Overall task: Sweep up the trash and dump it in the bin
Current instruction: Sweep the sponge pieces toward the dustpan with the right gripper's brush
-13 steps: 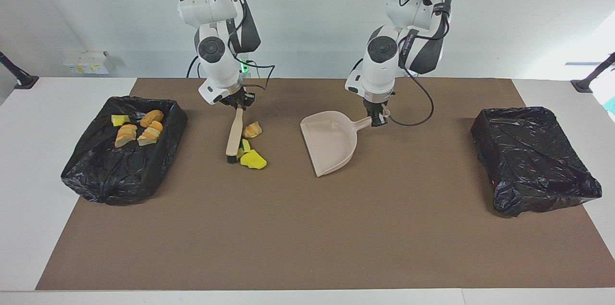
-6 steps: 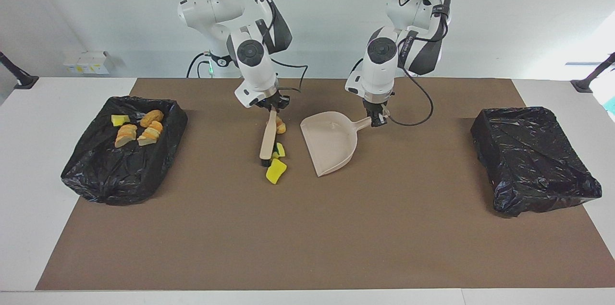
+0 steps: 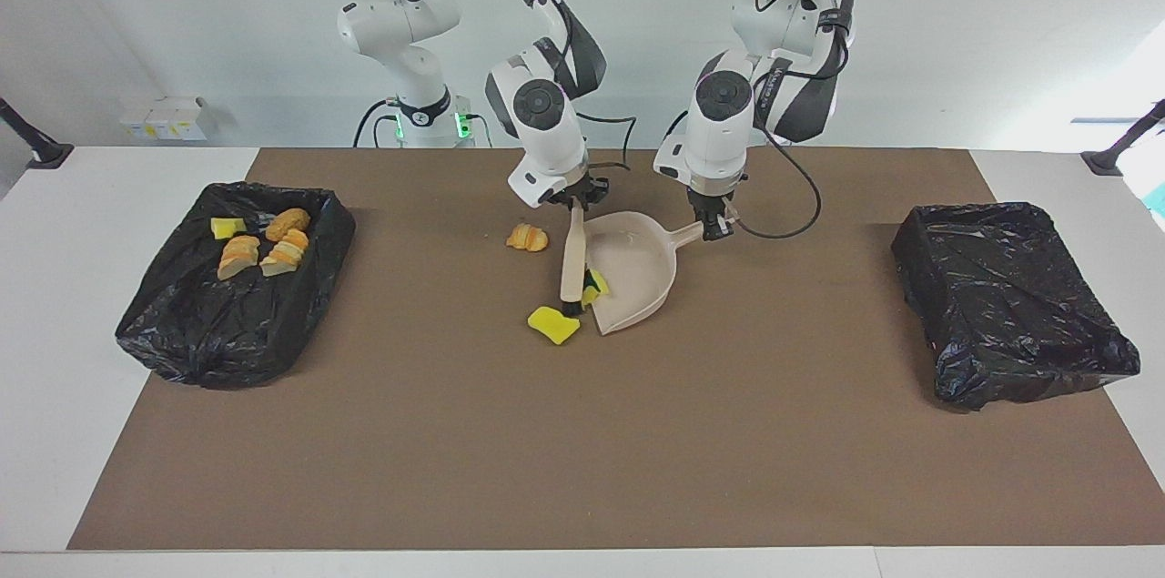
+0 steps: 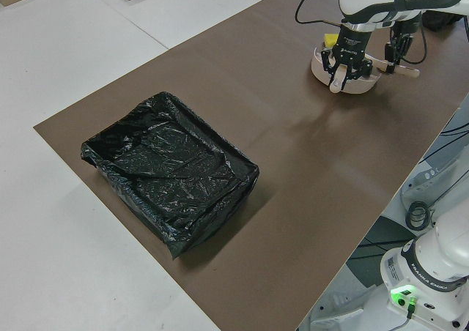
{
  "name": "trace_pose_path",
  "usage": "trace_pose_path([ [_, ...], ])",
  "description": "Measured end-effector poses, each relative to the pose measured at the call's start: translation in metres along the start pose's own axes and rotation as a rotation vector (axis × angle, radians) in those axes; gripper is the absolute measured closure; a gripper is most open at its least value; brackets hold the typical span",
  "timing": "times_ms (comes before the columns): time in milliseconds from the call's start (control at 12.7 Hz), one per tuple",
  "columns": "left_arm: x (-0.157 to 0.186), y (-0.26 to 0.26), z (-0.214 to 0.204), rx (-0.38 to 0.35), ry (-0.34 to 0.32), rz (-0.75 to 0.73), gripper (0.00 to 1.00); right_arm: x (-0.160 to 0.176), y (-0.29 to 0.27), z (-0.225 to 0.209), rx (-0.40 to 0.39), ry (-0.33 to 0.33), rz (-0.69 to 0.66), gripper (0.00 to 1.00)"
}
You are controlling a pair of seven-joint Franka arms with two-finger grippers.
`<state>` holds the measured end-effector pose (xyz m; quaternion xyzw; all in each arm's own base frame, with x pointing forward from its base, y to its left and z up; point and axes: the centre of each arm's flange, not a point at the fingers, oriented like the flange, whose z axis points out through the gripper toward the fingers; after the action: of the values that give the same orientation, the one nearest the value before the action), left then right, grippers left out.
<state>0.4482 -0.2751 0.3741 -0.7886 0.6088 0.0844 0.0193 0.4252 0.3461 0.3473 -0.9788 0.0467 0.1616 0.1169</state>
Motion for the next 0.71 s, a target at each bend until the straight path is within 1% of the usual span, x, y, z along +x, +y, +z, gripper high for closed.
trace_pose_path([
  [79,0.000,0.000,0.000,0.000,0.000,-0.002,0.69,-0.002,-0.006,-0.005,0.041,-0.011,-0.021,0.75],
  [158,0.000,0.000,0.000,0.002,0.002,-0.006,0.69,-0.002,-0.009,-0.011,0.060,-0.015,-0.039,0.75],
  [395,0.001,-0.001,-0.001,0.007,0.008,-0.019,0.69,-0.012,0.000,-0.048,0.063,-0.050,-0.047,0.75],
  [553,0.001,-0.001,-0.001,0.009,0.010,-0.029,0.69,-0.017,0.024,-0.076,0.033,-0.077,0.009,0.75],
  [711,0.001,-0.001,-0.001,0.010,0.011,-0.033,0.69,-0.023,0.035,-0.085,-0.028,-0.078,0.109,0.75],
])
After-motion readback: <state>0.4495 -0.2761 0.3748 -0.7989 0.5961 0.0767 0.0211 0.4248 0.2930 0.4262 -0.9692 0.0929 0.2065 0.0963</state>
